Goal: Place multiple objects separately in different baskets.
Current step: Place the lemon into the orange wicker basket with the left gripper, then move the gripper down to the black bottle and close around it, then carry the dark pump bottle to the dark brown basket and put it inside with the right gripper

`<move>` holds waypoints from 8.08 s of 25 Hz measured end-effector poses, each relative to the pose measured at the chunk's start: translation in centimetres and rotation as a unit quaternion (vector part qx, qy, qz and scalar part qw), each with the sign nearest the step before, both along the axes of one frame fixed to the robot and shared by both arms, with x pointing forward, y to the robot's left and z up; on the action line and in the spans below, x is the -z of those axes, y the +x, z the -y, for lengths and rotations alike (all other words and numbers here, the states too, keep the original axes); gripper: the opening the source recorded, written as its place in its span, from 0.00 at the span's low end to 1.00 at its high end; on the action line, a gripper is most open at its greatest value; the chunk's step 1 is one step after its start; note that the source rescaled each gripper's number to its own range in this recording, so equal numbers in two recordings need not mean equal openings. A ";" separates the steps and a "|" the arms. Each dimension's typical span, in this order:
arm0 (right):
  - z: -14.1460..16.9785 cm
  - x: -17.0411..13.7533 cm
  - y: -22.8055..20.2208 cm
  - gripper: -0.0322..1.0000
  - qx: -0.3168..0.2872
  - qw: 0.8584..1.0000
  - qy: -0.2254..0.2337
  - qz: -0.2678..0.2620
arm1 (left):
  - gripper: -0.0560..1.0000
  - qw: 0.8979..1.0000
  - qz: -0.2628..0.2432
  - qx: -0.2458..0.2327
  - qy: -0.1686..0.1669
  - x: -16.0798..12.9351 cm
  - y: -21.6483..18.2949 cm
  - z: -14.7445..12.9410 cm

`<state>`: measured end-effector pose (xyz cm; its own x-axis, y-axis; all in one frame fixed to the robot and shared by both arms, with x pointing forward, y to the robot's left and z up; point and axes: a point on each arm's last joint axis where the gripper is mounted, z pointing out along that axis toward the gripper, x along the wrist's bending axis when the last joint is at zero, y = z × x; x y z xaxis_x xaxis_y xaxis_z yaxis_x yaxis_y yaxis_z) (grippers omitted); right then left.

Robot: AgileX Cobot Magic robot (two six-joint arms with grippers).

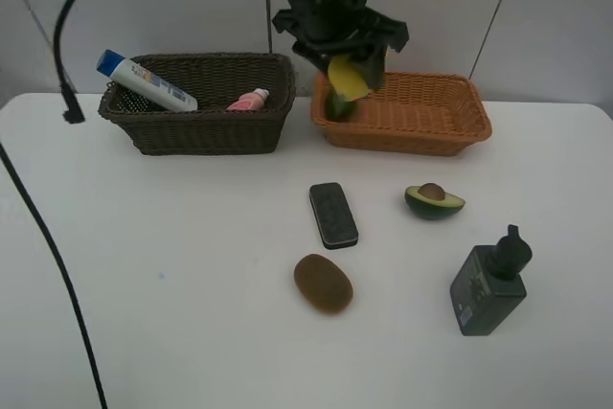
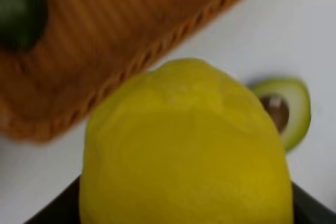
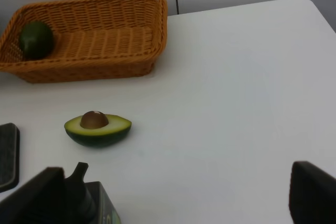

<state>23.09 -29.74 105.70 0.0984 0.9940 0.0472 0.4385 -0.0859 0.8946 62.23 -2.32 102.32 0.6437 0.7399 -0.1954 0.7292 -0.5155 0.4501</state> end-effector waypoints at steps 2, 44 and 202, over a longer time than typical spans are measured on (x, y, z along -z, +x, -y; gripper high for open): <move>0.0 0.0 0.0 1.00 0.000 1.000 0.000 0.000 | 0.58 0.999 0.016 -0.006 -0.030 1.4 2.1 1.8; 0.0 0.0 0.0 1.00 0.000 1.000 0.000 0.000 | 1.00 0.952 -0.088 -0.250 0.150 -6.3 -6.9 -21.0; -10.1 6.6 23.8 0.04 -0.068 0.867 -0.053 -0.491 | 1.00 0.913 0.271 -0.303 -0.026 -2.3 -39.6 -32.2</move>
<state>46.91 -19.61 99.10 -0.0785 0.9932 -0.0860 0.9928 0.0857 0.0841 22.66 29.86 104.58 0.1313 0.9912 -0.0152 0.5365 -0.0581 0.8419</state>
